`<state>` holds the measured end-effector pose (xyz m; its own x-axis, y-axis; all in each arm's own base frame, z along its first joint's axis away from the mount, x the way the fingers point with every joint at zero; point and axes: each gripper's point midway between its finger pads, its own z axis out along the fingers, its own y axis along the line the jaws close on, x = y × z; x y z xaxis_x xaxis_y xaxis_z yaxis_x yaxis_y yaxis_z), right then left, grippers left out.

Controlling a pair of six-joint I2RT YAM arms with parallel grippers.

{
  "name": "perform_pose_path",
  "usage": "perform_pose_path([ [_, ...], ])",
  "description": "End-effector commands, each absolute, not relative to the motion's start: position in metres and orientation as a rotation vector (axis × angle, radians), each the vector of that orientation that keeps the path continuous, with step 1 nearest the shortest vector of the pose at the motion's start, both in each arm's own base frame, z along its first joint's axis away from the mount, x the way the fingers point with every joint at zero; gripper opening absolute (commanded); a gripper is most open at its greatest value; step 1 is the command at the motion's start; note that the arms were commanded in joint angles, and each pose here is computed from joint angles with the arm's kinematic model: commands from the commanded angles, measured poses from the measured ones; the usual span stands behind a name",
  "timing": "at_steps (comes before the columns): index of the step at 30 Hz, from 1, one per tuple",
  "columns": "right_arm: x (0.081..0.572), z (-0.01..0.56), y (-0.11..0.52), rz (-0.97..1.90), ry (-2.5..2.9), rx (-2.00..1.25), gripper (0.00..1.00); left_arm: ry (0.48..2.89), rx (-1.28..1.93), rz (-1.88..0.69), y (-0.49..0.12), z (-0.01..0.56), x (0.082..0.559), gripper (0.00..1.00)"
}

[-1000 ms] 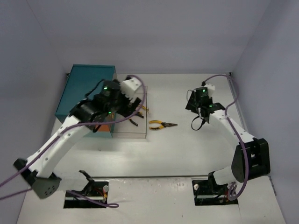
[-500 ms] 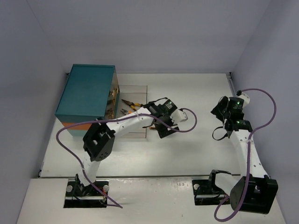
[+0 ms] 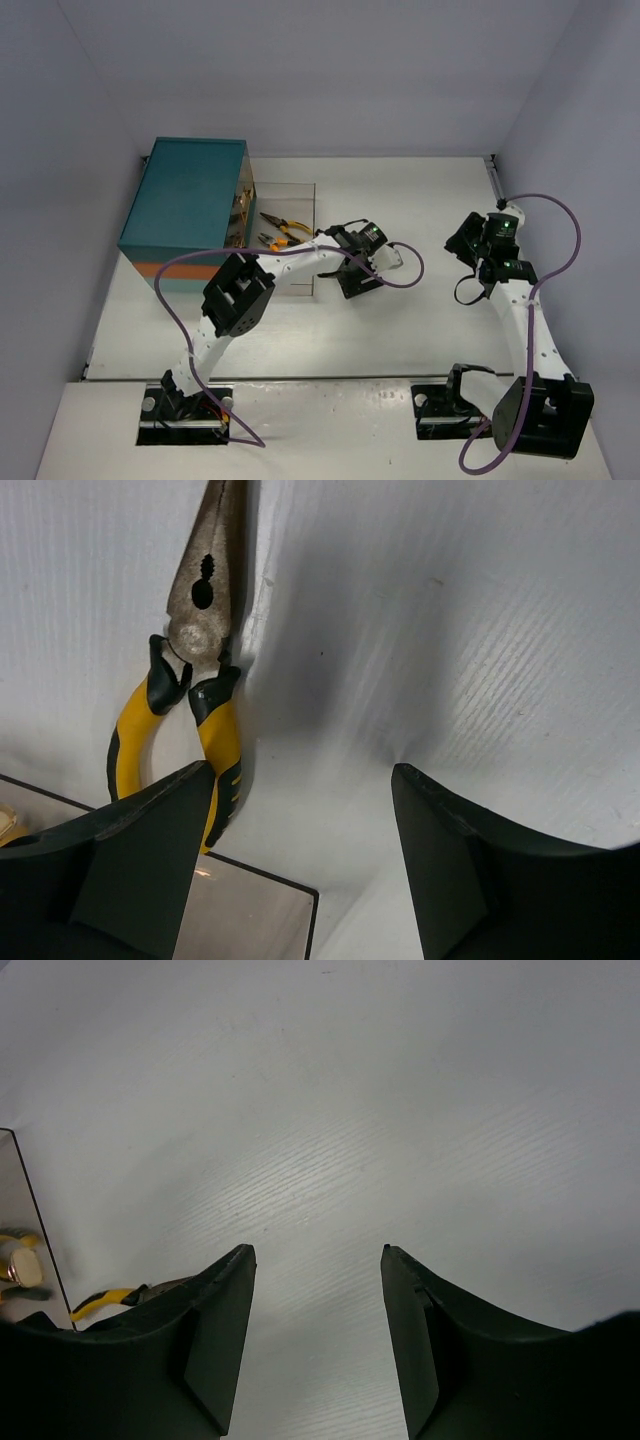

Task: Sort the tools into containers

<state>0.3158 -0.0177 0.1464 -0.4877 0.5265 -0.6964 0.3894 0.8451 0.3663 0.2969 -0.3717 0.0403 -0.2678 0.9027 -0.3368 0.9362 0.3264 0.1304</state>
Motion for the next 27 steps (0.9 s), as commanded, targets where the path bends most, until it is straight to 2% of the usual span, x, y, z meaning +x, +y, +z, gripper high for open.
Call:
perform_pose_path([
  [1, 0.322, 0.158, -0.013, 0.240, 2.109, 0.615, 0.50, 2.195, 1.571, -0.106, -0.369, 0.069, 0.319, 0.67],
  [9, 0.325, 0.161, -0.006, 0.285, 2.118, 0.597, 0.50, 2.227, 1.574, -0.097, -0.361, 0.057, 0.325, 0.64],
  [15, 0.329, 0.171, -0.004, 0.308, 2.103, 0.602, 0.50, 2.253, 1.610, -0.154, -0.365, 0.040, 0.319, 0.35],
  [27, 0.334, 0.187, -0.011, 0.274, 2.068, 0.628, 0.50, 2.299, 1.608, -0.342, -0.383, 0.032, 0.300, 0.00],
])
